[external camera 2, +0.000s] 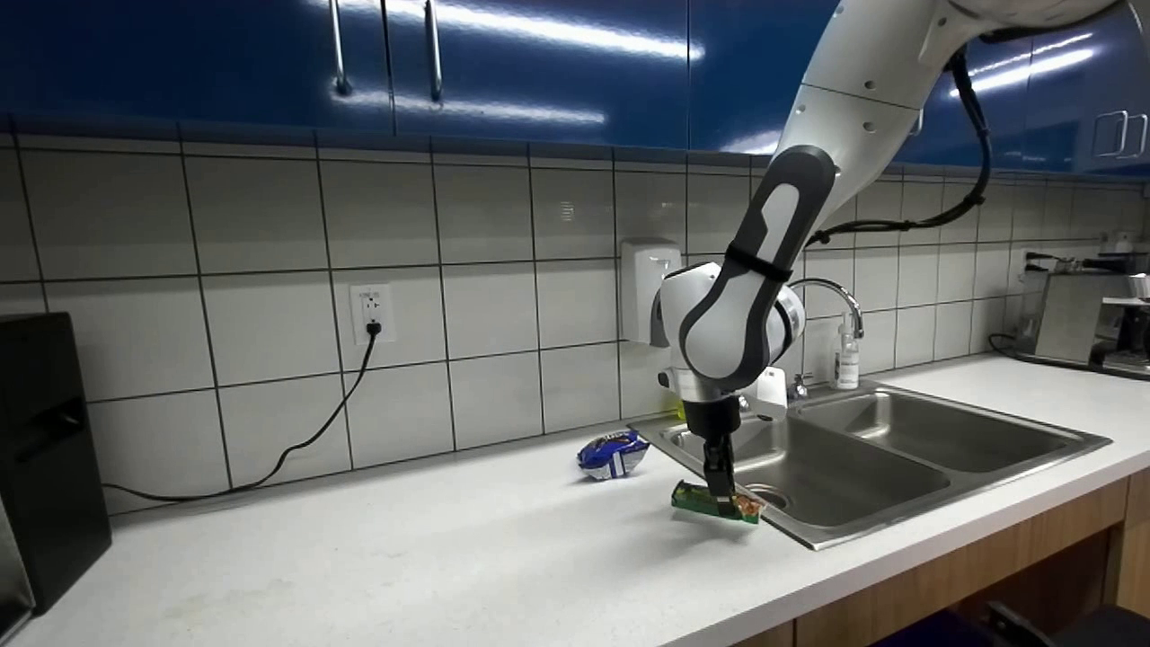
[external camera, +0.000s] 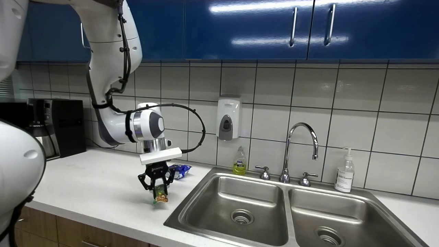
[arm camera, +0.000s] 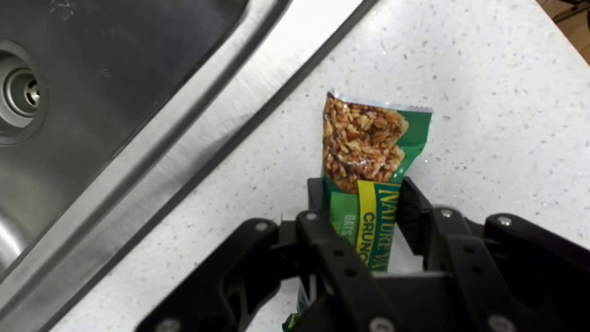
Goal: Remove the green packet from the sink and put it on the left side of the counter
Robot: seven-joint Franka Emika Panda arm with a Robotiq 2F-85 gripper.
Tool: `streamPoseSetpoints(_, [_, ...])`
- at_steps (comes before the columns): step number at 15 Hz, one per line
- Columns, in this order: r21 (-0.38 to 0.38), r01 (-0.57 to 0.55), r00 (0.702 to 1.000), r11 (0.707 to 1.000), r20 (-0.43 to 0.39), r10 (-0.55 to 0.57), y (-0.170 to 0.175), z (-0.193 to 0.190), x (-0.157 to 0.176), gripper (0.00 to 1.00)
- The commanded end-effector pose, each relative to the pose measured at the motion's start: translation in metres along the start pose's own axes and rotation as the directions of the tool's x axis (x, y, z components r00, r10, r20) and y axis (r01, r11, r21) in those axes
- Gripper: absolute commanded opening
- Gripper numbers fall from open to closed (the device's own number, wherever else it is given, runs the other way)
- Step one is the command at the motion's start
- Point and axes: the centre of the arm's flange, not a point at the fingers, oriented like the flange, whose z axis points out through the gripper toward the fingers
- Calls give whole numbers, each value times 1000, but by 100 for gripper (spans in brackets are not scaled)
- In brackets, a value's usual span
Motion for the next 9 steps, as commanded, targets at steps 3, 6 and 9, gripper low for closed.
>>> streamPoseSetpoints(3, [36, -206, 978, 978, -24, 207, -25, -2, 14, 16])
streamPoseSetpoints(6, [65, -353, 933, 933, -47, 356, -32, -2, 21, 16])
streamPoseSetpoints(9, [79, -466, 879, 881, -70, 471, -36, -2, 27, 16])
